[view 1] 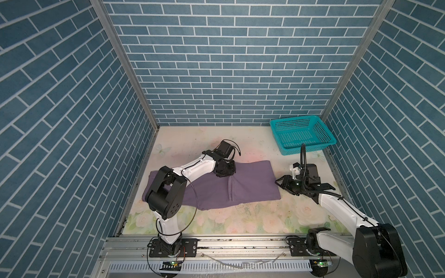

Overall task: Fold and stack the trousers
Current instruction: Smooth out the trousers at the center of the table.

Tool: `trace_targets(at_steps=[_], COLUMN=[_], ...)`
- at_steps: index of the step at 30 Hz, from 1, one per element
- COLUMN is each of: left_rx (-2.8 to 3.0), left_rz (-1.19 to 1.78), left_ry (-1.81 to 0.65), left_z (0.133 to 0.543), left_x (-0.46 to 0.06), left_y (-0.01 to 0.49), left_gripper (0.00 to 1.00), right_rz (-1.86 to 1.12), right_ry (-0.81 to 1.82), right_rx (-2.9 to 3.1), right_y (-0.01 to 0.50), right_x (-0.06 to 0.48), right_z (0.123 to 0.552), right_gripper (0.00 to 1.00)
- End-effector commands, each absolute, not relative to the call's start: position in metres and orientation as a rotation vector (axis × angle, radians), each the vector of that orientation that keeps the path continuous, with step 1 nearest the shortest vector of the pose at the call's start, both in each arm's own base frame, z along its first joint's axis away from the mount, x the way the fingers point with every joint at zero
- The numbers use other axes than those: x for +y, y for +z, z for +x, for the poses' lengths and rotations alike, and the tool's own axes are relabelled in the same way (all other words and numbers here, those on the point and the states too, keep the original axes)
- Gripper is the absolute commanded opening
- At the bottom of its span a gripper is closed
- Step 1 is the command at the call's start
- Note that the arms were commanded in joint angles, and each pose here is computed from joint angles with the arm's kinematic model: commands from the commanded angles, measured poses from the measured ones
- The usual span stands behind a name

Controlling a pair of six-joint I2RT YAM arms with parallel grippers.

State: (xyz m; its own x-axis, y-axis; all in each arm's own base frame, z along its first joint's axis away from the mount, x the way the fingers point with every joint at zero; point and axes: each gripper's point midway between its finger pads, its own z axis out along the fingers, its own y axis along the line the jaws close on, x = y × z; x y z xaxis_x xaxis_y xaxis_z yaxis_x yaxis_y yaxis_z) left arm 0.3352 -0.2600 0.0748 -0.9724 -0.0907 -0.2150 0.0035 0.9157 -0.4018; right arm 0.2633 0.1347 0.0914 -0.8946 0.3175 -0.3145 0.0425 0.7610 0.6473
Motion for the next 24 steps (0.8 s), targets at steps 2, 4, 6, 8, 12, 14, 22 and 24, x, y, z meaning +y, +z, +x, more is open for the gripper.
trace_targets(at_steps=[2, 4, 6, 8, 12, 14, 22, 24], left_rx=[2.919, 2.927, 2.925, 2.920, 2.923, 2.938, 2.970, 2.975], left_rz=[-0.110, -0.135, -0.143, -0.151, -0.181, -0.177, -0.222, -0.223], left_ry=[-0.450, -0.417, -0.398, -0.374, -0.364, -0.364, -0.318, -0.317], left_z=[0.328, 0.332, 0.337, 0.341, 0.347, 0.348, 0.339, 0.337], left_x=[-0.224, -0.213, -0.206, -0.197, -0.185, -0.185, -0.171, -0.169], left_y=[0.055, 0.054, 0.056, 0.060, 0.064, 0.061, 0.054, 0.056], left_gripper=[0.01, 0.01, 0.01, 0.01, 0.02, 0.08, 0.15, 0.36], right_rz=[0.222, 0.229, 0.231, 0.234, 0.247, 0.255, 0.308, 0.304], right_ry=[0.933, 0.938, 0.940, 0.940, 0.940, 0.927, 0.895, 0.903], right_rx=[2.583, 2.586, 2.584, 2.581, 2.580, 2.585, 2.615, 2.621], right_y=[0.090, 0.089, 0.089, 0.089, 0.086, 0.084, 0.063, 0.057], right_x=[0.137, 0.137, 0.137, 0.137, 0.136, 0.135, 0.136, 0.141], right_z=[0.257, 0.256, 0.255, 0.255, 0.255, 0.256, 0.278, 0.286], right_gripper=[0.49, 0.49, 0.50, 0.50, 0.51, 0.52, 0.57, 0.59])
